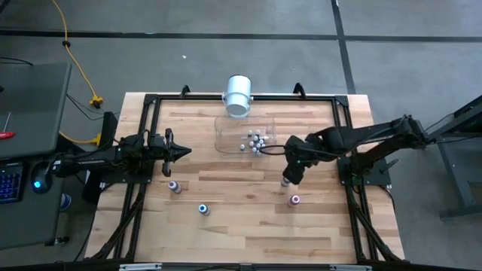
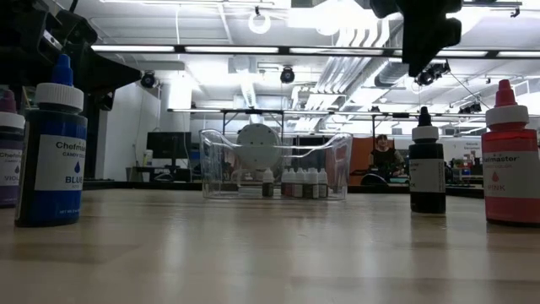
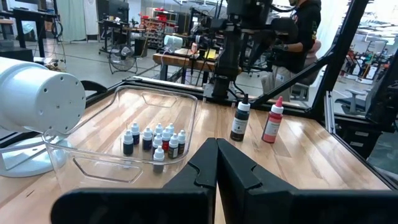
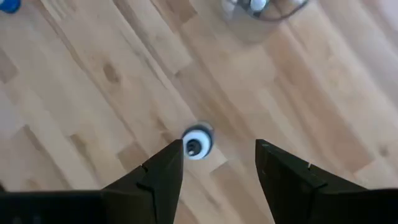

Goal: Pick & Place food coloring
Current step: Put the large black food coloring bottle into the transparent bin

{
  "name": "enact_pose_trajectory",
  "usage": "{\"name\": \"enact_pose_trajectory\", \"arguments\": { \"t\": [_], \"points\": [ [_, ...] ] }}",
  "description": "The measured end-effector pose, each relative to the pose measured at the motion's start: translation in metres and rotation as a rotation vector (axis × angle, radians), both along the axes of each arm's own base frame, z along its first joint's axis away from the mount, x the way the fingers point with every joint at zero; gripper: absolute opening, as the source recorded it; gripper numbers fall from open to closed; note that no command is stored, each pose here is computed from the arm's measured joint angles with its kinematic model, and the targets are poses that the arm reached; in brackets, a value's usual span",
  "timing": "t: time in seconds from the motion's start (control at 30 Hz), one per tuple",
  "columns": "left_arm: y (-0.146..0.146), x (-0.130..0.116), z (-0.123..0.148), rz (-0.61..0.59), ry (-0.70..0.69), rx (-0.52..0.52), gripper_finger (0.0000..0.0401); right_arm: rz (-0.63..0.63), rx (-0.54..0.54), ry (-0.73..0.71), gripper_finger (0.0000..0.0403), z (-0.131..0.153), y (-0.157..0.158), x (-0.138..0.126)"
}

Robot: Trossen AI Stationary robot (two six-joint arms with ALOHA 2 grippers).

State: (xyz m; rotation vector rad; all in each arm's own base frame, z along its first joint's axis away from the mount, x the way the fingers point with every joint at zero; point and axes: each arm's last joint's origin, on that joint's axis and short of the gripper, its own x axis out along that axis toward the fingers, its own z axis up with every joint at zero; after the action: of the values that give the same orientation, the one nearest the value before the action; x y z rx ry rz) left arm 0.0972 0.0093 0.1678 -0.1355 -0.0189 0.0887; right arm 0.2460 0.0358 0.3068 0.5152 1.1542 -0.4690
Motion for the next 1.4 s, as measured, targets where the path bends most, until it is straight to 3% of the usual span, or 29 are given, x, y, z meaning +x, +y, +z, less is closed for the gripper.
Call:
{"name": "enact_pose_trajectory", "arguments": {
  "t": [0.13,0.57,1.1,1.4],
  "points": [
    [0.000,0.000,0.000,0.000,0.000,0.000,0.0001,-0.069,0.051,0.006,0.0189,-0.004,0.003,0.005],
    [0.000,0.000,0.000,0.000,0.000,0.000,0.0001,-0.097,0.120,0.062,0.0189,-0.027,0.009,0.027],
    [0.000,0.000,0.000,0.000,0.000,0.000,0.0001,-0.174,0.142,0.161,0.0189,-0.036,0.002,0.020],
    [0.000,0.000,0.000,0.000,0.000,0.000,0.0001,-0.222,0.189,0.106,0.0189,-0.057,0.007,0.024]
  ]
}}
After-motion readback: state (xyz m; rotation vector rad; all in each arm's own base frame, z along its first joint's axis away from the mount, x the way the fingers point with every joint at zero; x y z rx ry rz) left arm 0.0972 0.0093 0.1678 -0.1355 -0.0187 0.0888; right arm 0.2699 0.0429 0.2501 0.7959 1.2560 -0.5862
